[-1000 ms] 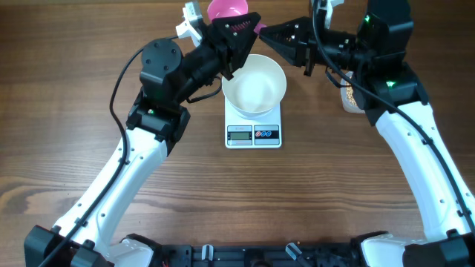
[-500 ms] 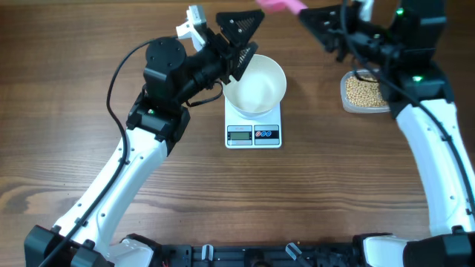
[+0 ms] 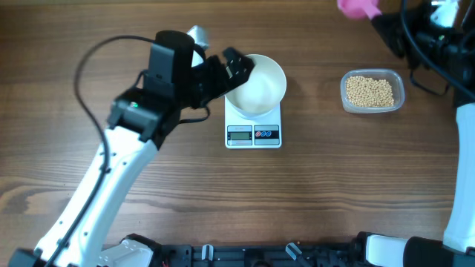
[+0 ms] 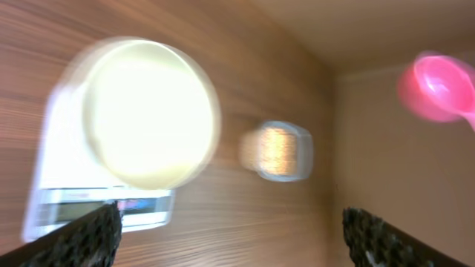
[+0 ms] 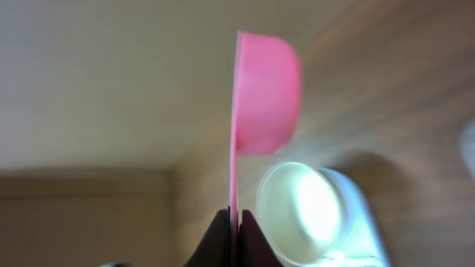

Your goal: Scoop item into bowl and weigh 150g on scale

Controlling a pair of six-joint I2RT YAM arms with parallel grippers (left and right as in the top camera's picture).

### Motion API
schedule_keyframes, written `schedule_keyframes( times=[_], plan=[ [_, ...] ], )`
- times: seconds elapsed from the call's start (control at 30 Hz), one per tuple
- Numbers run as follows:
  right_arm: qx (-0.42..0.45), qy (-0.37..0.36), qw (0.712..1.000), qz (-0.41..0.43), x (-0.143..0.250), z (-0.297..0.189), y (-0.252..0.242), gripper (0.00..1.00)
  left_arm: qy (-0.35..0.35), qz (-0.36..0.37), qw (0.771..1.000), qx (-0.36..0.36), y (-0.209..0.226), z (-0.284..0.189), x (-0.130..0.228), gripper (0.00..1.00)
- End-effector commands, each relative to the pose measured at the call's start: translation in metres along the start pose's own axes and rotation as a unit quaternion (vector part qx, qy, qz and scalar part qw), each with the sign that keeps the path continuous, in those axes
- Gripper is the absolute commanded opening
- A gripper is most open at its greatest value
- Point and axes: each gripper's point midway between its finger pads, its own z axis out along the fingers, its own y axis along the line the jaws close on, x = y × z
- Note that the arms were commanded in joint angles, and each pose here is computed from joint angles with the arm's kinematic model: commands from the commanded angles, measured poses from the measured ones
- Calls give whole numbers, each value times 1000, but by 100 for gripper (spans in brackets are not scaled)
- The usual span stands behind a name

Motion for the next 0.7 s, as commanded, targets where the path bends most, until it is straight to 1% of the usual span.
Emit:
schedule_keyframes(
  times=[0.0, 0.13, 0.2, 0.27, 0.3, 0.37, 0.43, 0.5, 0.53, 0.57, 0.6, 0.67],
  plan=[
    [100, -27, 992, -78, -8, -9, -32, 5, -87, 106, 984, -110, 18, -40, -35, 100],
    [205, -11, 976, -76, 4, -21, -74, 4, -18, 99, 992, -74, 12, -36, -7, 100],
    [257, -9, 964, -66, 8, -30, -93, 4, 24, 89, 993, -71, 15, -36, 11, 100],
    [285, 0, 957, -59, 14, -37, -103, 4, 45, 86, 992, -84, 21, -34, 21, 88],
    [291, 6, 955, -57, 17, -38, -106, 4, 52, 85, 991, -90, 24, -33, 24, 81],
    [303, 14, 951, -54, 21, -41, -111, 4, 73, 87, 987, -112, 31, -28, 36, 73],
    [319, 13, 945, -75, 19, -44, -116, 4, 89, 94, 983, -134, 37, -23, 46, 66],
    [333, 13, 936, -117, 13, -46, -119, 4, 99, 102, 978, -153, 42, -17, 54, 66],
    [339, 12, 932, -131, 10, -48, -120, 4, 103, 106, 977, -154, 42, -14, 56, 70],
    [341, 12, 930, -139, 9, -48, -121, 4, 107, 107, 976, -155, 41, -11, 58, 70],
    [340, 15, 927, -155, 7, -48, -120, 4, 111, 108, 975, -157, 42, -9, 61, 70],
    [337, 21, 922, -188, 5, -47, -119, 4, 114, 110, 975, -156, 41, -8, 63, 65]
  ],
)
